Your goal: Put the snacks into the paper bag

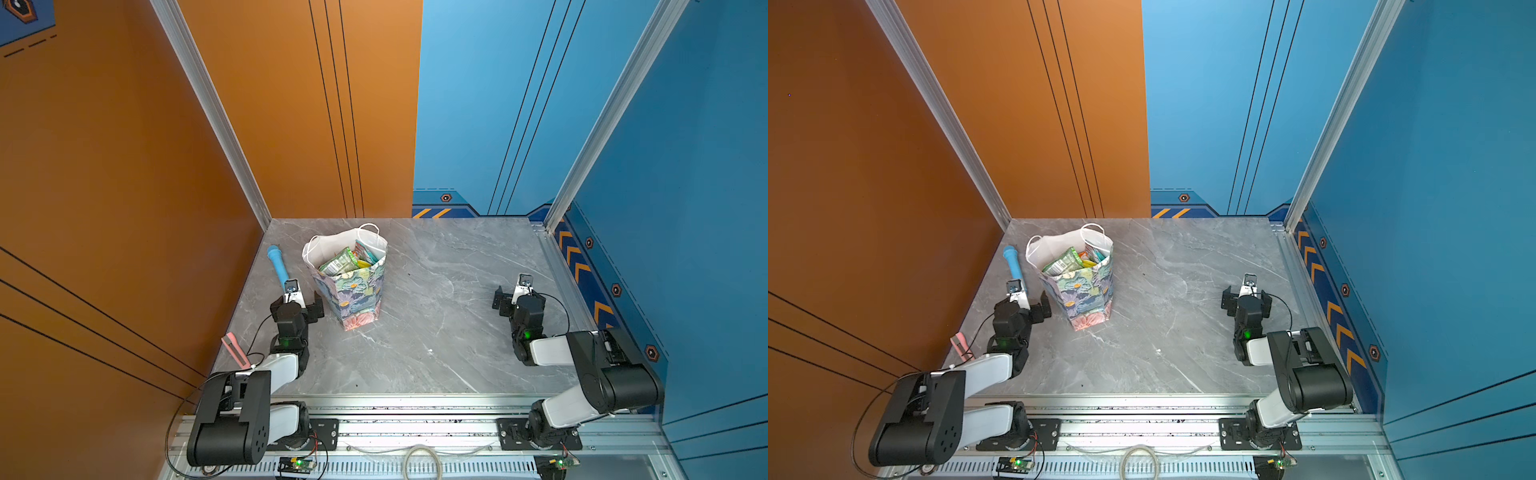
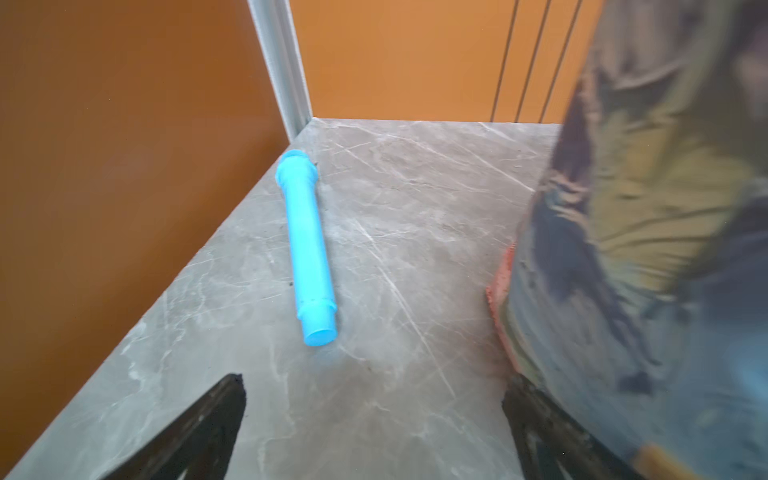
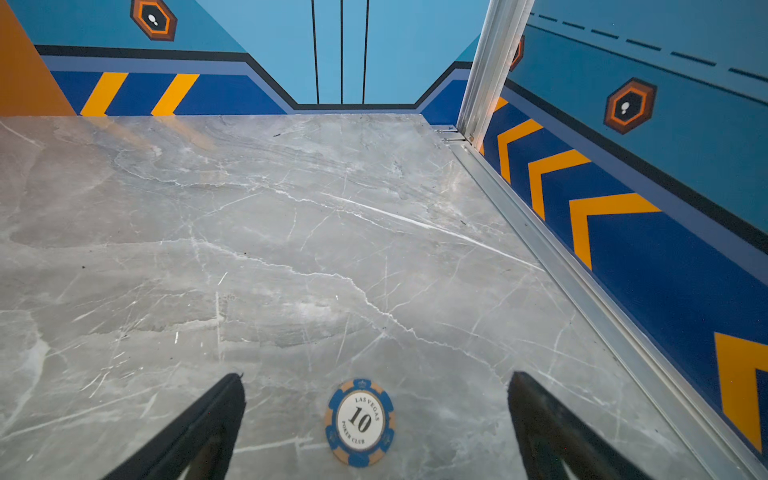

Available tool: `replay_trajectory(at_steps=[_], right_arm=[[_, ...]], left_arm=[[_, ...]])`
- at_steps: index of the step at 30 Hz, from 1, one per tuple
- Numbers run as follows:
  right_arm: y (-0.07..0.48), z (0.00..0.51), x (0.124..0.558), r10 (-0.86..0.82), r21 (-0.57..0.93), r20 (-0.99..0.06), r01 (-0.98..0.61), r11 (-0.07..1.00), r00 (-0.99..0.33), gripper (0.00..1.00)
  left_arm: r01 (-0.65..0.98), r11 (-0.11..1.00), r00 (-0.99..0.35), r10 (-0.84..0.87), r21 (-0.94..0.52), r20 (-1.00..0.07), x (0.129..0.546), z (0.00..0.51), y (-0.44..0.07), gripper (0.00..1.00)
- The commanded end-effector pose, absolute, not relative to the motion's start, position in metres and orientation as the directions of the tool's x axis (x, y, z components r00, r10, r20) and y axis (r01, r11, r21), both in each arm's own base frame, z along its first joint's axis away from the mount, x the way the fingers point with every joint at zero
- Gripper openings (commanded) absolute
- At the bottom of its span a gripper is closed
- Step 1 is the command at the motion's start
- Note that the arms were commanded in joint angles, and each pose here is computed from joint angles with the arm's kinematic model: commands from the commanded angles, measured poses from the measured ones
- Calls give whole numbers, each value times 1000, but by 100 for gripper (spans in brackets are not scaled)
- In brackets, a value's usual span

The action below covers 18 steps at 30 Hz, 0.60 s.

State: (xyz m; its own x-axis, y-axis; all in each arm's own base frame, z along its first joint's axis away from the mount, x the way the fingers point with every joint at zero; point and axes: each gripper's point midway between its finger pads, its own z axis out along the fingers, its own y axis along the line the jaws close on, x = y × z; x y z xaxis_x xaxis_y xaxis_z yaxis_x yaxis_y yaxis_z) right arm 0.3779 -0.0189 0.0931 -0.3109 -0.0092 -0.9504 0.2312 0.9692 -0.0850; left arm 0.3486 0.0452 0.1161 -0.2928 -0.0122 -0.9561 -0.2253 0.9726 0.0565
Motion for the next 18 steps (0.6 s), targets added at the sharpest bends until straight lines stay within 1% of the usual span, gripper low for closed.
replay_trajectory(at_steps=[1, 3, 6, 11, 18], right_arm=[[-18, 96, 386, 1, -69, -947, 207, 976, -321, 100], [-18, 92, 391, 28, -32, -938, 166, 986, -345, 100], [-18, 92, 392, 30, -29, -938, 166, 986, -346, 100], [-18, 92, 392, 31, -29, -937, 165, 986, -347, 100], [-18, 92, 392, 30, -29, -937, 165, 986, -348, 100]], left_arm=[[-174, 984, -254, -7, 39, -967, 353, 125, 35, 99], [-190, 981, -256, -16, 34, -967, 355, 125, 38, 99], [-215, 977, -251, -54, 1, -966, 355, 124, 43, 99], [-198, 979, -215, -84, -41, -973, 361, 124, 40, 99], [-194, 980, -221, -80, -36, -972, 369, 107, 37, 99]])
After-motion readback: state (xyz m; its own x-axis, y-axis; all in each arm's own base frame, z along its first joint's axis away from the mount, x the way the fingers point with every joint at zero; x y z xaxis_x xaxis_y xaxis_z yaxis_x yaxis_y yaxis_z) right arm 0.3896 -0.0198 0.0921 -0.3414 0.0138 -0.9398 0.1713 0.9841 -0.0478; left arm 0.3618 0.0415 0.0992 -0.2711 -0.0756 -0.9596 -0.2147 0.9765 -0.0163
